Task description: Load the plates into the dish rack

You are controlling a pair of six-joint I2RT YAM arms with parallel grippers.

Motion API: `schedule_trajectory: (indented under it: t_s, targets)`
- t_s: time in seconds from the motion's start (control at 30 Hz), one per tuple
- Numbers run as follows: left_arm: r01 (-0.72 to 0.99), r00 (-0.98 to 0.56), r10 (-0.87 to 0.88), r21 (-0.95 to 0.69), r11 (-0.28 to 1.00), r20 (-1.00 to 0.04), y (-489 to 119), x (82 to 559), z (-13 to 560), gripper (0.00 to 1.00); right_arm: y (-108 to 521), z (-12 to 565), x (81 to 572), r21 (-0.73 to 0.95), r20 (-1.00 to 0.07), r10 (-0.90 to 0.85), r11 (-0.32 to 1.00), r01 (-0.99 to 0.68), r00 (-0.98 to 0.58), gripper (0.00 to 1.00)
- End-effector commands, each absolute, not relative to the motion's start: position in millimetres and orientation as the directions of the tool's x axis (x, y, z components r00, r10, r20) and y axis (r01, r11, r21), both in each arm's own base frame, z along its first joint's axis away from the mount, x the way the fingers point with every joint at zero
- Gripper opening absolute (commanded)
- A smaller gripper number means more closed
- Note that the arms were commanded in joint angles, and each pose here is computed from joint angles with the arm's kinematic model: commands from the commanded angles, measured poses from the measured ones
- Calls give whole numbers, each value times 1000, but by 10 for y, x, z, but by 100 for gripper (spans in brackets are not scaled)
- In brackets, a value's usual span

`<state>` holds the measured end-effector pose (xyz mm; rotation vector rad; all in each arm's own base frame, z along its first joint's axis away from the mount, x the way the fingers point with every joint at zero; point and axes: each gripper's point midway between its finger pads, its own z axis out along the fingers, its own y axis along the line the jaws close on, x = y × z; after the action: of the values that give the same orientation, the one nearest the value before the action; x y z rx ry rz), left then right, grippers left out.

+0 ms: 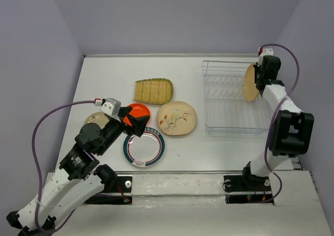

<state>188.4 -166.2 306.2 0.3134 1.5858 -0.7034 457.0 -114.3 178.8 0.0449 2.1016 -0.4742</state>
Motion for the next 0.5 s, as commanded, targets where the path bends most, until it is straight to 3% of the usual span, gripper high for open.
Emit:
schedule_trajectory:
  t_s: [0.0, 0.03, 0.1, 0.13, 0.17, 0.23, 0.47]
  targets:
    - [542, -145, -189, -237, 806, -971, -1626, 2031, 3011, 99, -987, 1572, 4945, -171, -844, -73, 976, 137, -532, 7]
    - [531, -144, -191, -238, 813, -971, -1609, 2058, 3008, 99, -994, 1571, 4987, -162, -846, -61, 976, 146, -529, 7]
    - [520, -157, -182, -238, 820, -971, -1611, 2099, 2963, 99, -1024, 1548, 5059, -157, -846, -47, 974, 164, -531, 20]
    - [518, -162, -179, -238, 822, -970, -1615, 2110, 2948, 99, -1036, 1544, 5061, -156, -846, -41, 972, 173, -532, 31]
    - [513, -170, -177, -240, 824, -970, -1622, 2126, 2926, 99, -1101, 1545, 5046, -155, -846, -26, 968, 198, -532, 56]
    - [506, -181, -171, -241, 828, -968, -1627, 2150, 2888, 99, -1144, 1619, 5028, -147, -857, -1, 959, 241, -516, 76]
    - [461, -205, -170, -249, 852, -964, -1582, 2260, 2794, 99, -1152, 2351, 4875, 2, -932, 138, 927, 376, -335, 89]
